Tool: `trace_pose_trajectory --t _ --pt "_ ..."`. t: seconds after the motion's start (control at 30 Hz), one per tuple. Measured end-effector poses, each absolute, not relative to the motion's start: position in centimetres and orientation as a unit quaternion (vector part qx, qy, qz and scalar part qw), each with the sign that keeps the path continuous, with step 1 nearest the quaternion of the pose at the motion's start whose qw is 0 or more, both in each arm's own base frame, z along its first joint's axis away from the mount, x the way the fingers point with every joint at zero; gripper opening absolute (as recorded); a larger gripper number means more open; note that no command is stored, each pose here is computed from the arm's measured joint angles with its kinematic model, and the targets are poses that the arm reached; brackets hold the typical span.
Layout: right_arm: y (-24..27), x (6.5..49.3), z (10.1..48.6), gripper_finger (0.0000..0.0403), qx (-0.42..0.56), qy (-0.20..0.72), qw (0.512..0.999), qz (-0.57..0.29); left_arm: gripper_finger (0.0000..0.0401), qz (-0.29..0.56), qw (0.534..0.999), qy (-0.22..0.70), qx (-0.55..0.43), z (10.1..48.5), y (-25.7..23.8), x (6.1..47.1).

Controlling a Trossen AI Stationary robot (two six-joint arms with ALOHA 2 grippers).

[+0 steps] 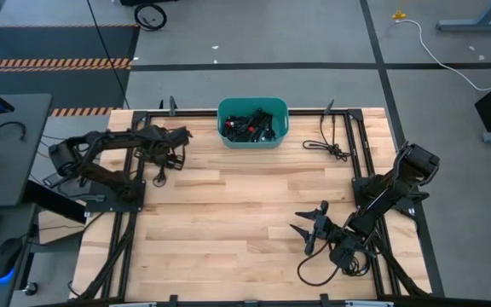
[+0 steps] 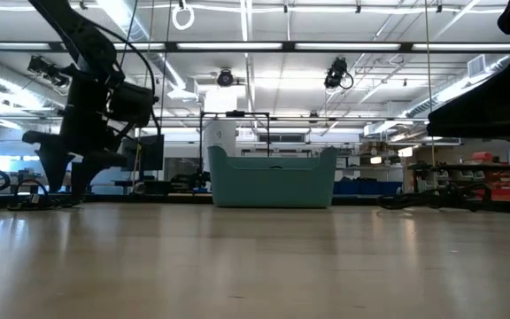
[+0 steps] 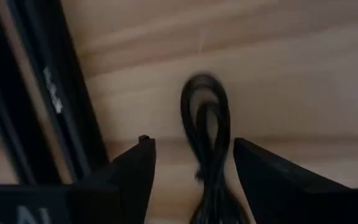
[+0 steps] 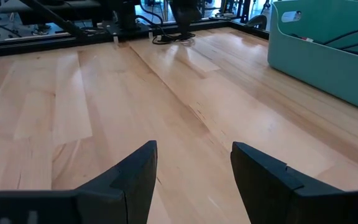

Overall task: Pick and place USB-C Cables
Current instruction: Put the top left black charger cable into the blue bin

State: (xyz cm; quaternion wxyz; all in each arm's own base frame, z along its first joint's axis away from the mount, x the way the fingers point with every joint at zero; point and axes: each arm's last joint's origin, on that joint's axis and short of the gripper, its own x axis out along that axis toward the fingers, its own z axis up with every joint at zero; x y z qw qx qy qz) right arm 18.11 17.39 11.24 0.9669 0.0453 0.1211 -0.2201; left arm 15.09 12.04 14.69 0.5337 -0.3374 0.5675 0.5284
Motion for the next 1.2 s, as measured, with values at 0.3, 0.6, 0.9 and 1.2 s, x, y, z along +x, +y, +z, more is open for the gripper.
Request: trace_pose_trajectory --t 0.3,0.6,0.9,1.2 --pt "17.4 18.1 11.2 0.021 0.045 0.121 0.967 -0.22 0.014 0.527 0.522 0.577 -0.341 13.0 13.2 13.6" --pt "17.4 18.1 11.2 0.021 0.046 0.121 0.967 -0.221 0.002 0.481 0.552 0.599 -0.324 13.0 12.0 15.1" --pt "17.3 18.2 11.2 0.021 0.047 0.121 0.966 -0.224 0.0026 0.277 0.668 0.558 -0.407 16.4 7.9 22.1" --pt "16.8 18.6 11.2 0.021 0.048 0.12 0.963 -0.235 0.003 0.006 0.884 0.289 -0.368 24.3 3.2 31.2"
